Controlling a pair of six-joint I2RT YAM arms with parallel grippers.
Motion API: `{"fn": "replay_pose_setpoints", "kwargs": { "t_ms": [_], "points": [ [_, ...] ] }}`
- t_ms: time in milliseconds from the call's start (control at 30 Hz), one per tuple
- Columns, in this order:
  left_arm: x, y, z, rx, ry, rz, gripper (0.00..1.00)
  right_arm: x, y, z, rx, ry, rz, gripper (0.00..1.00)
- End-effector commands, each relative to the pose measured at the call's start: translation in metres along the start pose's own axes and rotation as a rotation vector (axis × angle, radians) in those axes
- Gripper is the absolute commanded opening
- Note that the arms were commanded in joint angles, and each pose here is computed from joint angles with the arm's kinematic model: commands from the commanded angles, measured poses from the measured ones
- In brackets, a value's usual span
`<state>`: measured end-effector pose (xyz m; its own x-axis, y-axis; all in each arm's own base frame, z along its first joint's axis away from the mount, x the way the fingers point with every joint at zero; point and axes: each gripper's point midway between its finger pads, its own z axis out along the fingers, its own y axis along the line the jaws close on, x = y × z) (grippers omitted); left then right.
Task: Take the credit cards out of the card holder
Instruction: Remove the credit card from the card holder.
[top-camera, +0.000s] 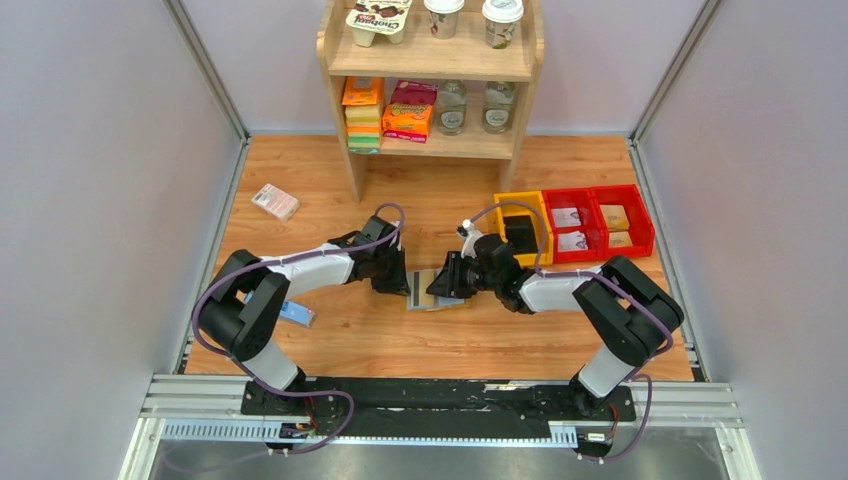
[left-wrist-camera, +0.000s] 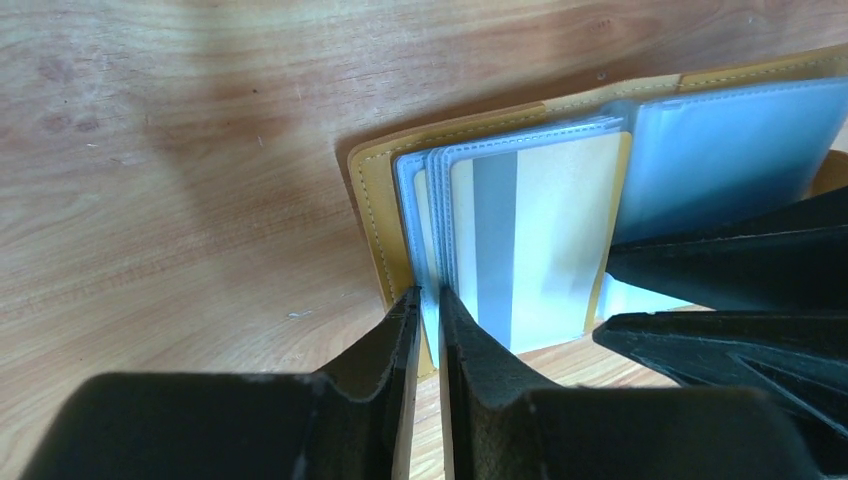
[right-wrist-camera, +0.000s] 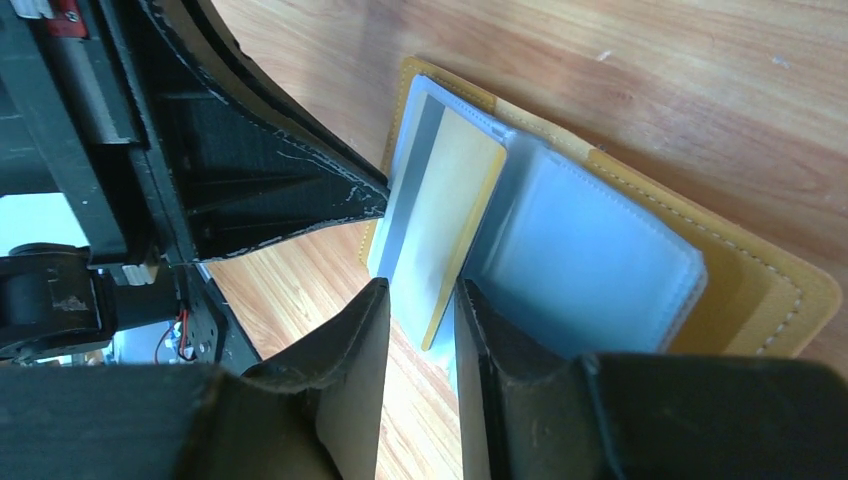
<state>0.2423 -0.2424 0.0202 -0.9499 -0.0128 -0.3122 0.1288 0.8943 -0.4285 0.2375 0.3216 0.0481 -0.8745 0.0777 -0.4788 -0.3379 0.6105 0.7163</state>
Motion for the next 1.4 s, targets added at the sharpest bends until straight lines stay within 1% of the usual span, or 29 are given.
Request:
{"fn": "replay_pose_setpoints", "kwargs": {
  "t_ms": [0, 333, 467, 600, 833, 967, 1100, 1233, 1367],
  "points": [
    [0.004, 0.015, 0.009, -0.069, 0.016, 0.026, 0.20, -0.022, 0.042, -0.007, -0.149, -0.059, -0.026, 0.31],
    [0.004, 0.019, 0.009, -0.098, 0.026, 0.034, 0.19, -0.023, 0.044, -0.002, -0.174, -0.048, 0.000, 0.27],
    [0.004, 0.017, 0.010, -0.093, 0.025, 0.035, 0.19, -0.019, 0.042, 0.005, -0.175, -0.015, 0.019, 0.25],
    [0.004, 0.013, 0.010, -0.081, 0.025, 0.038, 0.18, -0.012, 0.031, 0.015, -0.124, 0.043, 0.048, 0.22],
    [0.008, 0.008, 0.014, -0.071, 0.038, 0.052, 0.18, -0.006, 0.035, 0.024, -0.175, 0.085, 0.084, 0.23],
    [0.009, 0.012, 0.016, -0.088, 0.040, 0.054, 0.18, -0.006, 0.040, 0.026, -0.203, 0.107, 0.086, 0.23],
    [0.009, 0.019, 0.014, -0.127, 0.039, 0.064, 0.18, -0.002, 0.037, 0.023, -0.196, 0.115, 0.075, 0.21],
    [0.012, 0.027, 0.014, -0.164, 0.048, 0.065, 0.15, 0.004, 0.034, 0.018, -0.216, 0.126, 0.076, 0.10],
    [0.020, 0.034, 0.016, -0.181, 0.070, 0.062, 0.12, 0.005, 0.028, 0.014, -0.238, 0.118, 0.083, 0.01]
  ]
}}
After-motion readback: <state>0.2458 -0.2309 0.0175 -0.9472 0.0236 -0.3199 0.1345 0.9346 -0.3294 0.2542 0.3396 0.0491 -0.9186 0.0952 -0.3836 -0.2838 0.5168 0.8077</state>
